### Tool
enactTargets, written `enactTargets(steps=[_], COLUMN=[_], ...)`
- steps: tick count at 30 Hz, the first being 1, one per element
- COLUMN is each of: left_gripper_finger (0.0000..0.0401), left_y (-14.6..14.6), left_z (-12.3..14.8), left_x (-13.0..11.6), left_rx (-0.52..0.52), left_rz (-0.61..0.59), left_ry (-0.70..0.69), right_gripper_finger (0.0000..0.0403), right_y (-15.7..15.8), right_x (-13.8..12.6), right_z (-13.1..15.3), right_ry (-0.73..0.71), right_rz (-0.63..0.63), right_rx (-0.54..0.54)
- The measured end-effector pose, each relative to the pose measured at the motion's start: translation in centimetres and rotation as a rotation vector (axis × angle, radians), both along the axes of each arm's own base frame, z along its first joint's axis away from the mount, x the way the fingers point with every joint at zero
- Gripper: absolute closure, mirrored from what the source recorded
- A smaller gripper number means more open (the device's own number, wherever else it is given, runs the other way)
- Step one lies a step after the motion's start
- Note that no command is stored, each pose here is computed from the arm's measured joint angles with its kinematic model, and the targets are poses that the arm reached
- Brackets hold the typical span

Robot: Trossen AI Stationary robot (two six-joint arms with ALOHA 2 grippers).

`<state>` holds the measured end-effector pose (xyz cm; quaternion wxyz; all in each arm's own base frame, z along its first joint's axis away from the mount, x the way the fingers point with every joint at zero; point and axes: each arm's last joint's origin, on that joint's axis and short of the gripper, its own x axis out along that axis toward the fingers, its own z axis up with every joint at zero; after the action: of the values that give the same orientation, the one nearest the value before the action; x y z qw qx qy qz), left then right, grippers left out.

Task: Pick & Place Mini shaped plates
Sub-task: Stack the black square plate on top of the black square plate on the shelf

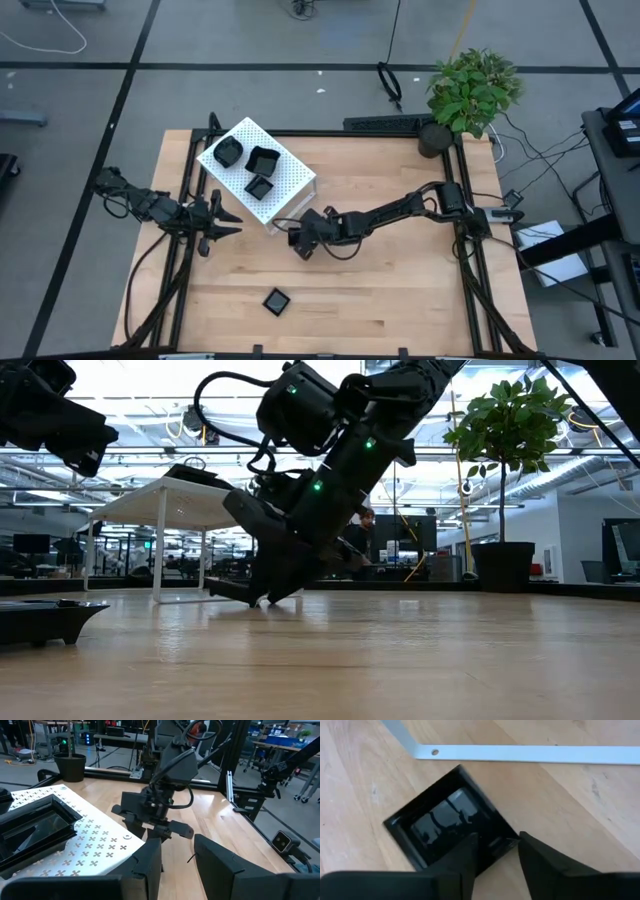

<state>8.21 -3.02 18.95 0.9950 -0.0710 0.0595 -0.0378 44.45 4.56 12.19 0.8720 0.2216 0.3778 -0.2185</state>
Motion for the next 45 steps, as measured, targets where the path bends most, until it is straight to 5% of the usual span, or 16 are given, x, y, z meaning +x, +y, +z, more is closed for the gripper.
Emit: enactTargets(steps=[14,22,31,40,45], left_gripper_finger=[0.0281,0.0281,0.0281,0.0281,0.0281], left_y=[0.0,0.0,0.0,0.0,0.1], left_z=[0.0,0.0,0.0,1.9,2.4], left_x=[0.0,0.0,0.0,0.0,0.0], left_rx=[0.0,0.0,-0.001,-0.081,-0.107], left_rz=[0.0,0.0,0.0,0.02,0.041], left_ry=[0.0,0.0,-0.001,-0.178,-0.231], right_gripper_finger=[0.0397,0.0401,0.0403,0.0403,0.0403], right_y=[0.0,0.0,0.3,1.8,2.5], right_x=[0.2,0.4,-1.0,-4.2,-5.6], right_z=[0.4,1.1,7.2,14.9,15.6], right_ry=[-0.015,-0.037,-0.111,-0.214,-0.242], right_rz=[0.06,0.11,0.184,0.136,0.03], right_rx=[-0.029,-0.072,-0.155,-0.562,-0.848])
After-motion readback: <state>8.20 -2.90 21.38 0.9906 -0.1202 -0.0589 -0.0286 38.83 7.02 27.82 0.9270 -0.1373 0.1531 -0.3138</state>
